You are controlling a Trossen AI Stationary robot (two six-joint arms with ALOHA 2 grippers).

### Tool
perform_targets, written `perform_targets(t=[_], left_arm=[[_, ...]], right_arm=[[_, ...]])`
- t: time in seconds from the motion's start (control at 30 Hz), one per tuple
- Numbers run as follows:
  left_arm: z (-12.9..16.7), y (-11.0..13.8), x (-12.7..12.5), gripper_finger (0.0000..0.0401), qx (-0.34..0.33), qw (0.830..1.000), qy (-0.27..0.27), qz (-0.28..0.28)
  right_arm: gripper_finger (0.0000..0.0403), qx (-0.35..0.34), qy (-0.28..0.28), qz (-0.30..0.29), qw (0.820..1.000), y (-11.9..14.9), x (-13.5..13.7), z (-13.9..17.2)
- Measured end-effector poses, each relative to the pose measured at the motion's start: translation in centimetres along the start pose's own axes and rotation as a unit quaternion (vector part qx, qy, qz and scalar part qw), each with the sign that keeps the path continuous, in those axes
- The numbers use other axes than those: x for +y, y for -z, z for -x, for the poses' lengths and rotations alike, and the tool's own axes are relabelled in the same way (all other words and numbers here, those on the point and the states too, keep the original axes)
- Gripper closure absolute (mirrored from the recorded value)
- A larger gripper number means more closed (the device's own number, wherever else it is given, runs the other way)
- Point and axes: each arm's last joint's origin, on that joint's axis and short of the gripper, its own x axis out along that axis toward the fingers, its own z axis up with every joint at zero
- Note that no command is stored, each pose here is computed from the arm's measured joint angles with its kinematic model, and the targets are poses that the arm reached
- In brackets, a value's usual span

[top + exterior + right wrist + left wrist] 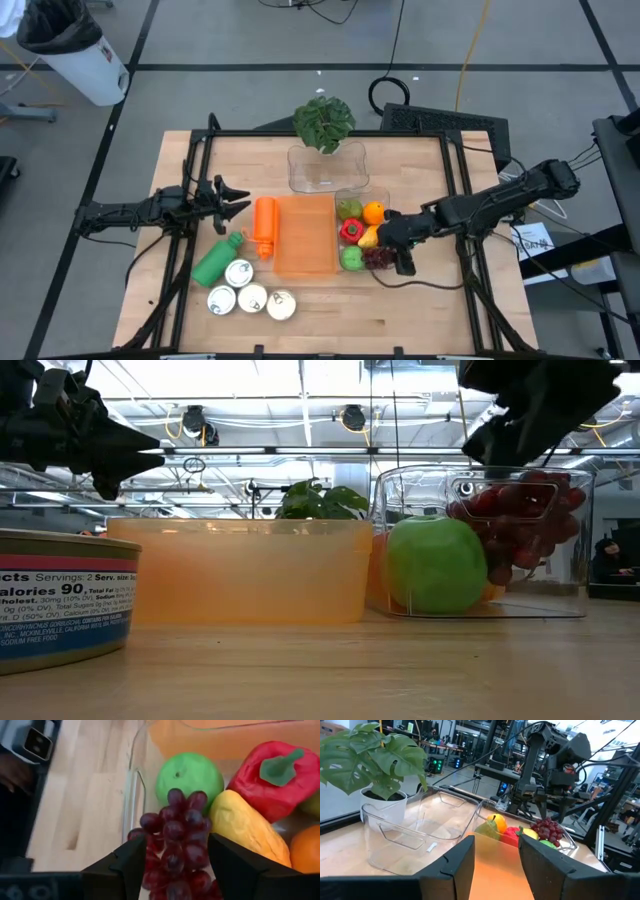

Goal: Pick & Place Food Item
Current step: Put the red grapes into the bottom transparent bin

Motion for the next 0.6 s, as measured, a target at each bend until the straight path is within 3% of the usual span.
perform_targets(t=[0.33, 0.6], left_arm=[[0.0, 0.0, 0.0, 0.0219, 0.000, 1.000, 0.000, 0.000], [0.0, 0.0, 0.0, 0.0199, 0.000, 1.000, 0.000, 0.000]], right_arm=[[0.0277, 0.085, 0.020, 0.024, 0.996, 0.9, -0.5, -3.6], [0.0313, 0.061, 0.019, 0.021, 0.998, 0.5, -0.7, -2.4]])
